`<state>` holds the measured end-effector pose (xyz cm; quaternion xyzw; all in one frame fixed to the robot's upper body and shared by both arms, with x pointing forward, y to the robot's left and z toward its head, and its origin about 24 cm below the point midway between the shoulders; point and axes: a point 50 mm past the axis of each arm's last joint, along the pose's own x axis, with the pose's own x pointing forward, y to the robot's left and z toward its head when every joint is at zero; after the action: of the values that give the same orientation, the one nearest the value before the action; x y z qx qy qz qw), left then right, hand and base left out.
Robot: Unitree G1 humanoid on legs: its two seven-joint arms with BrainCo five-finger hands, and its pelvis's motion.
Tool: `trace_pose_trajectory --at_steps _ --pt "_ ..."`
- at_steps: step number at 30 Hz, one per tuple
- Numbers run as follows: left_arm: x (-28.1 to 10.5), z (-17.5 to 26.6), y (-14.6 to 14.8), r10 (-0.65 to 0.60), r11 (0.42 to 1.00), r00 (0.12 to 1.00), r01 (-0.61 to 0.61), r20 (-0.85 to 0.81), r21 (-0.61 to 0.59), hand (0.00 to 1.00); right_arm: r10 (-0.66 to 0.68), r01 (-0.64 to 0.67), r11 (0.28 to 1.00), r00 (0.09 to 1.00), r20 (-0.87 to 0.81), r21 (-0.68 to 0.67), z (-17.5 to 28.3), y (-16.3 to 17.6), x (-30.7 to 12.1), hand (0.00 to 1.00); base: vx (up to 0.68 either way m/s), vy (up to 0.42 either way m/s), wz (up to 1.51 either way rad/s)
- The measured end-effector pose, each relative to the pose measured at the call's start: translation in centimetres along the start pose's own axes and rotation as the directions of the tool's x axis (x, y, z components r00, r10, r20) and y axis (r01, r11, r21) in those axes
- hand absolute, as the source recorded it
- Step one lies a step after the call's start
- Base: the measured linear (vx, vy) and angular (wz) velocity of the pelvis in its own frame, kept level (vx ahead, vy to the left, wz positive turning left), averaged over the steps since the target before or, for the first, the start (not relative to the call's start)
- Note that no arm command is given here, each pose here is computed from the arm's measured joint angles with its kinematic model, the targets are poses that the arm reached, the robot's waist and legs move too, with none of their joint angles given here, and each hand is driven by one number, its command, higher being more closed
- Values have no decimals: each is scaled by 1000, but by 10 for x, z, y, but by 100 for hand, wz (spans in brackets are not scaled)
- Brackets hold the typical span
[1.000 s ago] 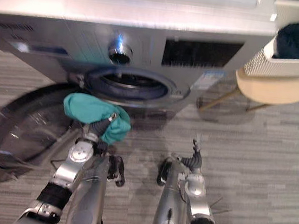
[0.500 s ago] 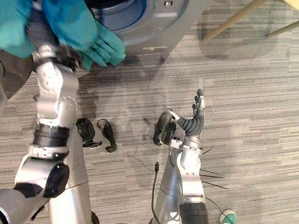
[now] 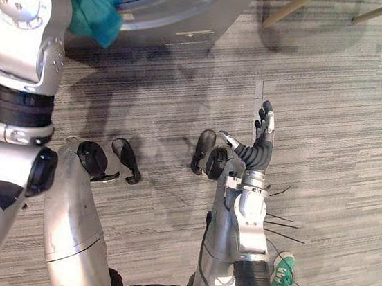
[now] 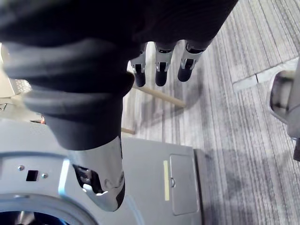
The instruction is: Pick up the laundry basket with both hands and put the clothes into the washing machine.
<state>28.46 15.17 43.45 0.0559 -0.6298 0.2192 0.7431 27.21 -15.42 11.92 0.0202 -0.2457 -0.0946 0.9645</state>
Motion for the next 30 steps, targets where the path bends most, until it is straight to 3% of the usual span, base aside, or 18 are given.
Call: trace_pose_trajectory --at_steps 4,7,8,12,15,17,22,23,30 --pt "16 10 -5 -86 981 987 59 136 187 100 -12 12 1000 1000 8 17 2 -3 1 0 15 -7 -13" --pt "21 14 -17 -230 901 945 116 234 418 100 -17 16 1000 1000 20 24 4 -5 1 0 6 0 -20" --pt "22 14 -24 -298 847 921 134 251 515 0 -17 16 1000 1000 23 24 5 -6 1 0 9 2 -9" --pt "16 -6 -40 -502 641 848 233 169 731 0 8 -9 1000 999 52 26 8 -9 1 0 18 -1 -5" --pt "11 -33 -39 -570 526 821 378 -14 762 0 28 -29 999 998 53 16 8 -10 2 0 15 -4 -5" --pt "5 -66 -33 -560 446 784 559 -269 699 0 48 -48 998 998 33 27 5 -10 2 0 4 -16 -4" --pt "3 -84 -21 -514 502 737 674 -440 542 0 73 -74 996 997 7 42 3 -10 2 0 -14 -22 3" --pt "3 -86 -19 -499 542 735 678 -458 497 0 71 -71 996 997 6 47 3 -11 2 0 0 0 0" --pt "2 -96 -5 -444 681 715 661 -540 315 0 92 -92 995 996 -2 50 2 -10 2 0 0 0 0"
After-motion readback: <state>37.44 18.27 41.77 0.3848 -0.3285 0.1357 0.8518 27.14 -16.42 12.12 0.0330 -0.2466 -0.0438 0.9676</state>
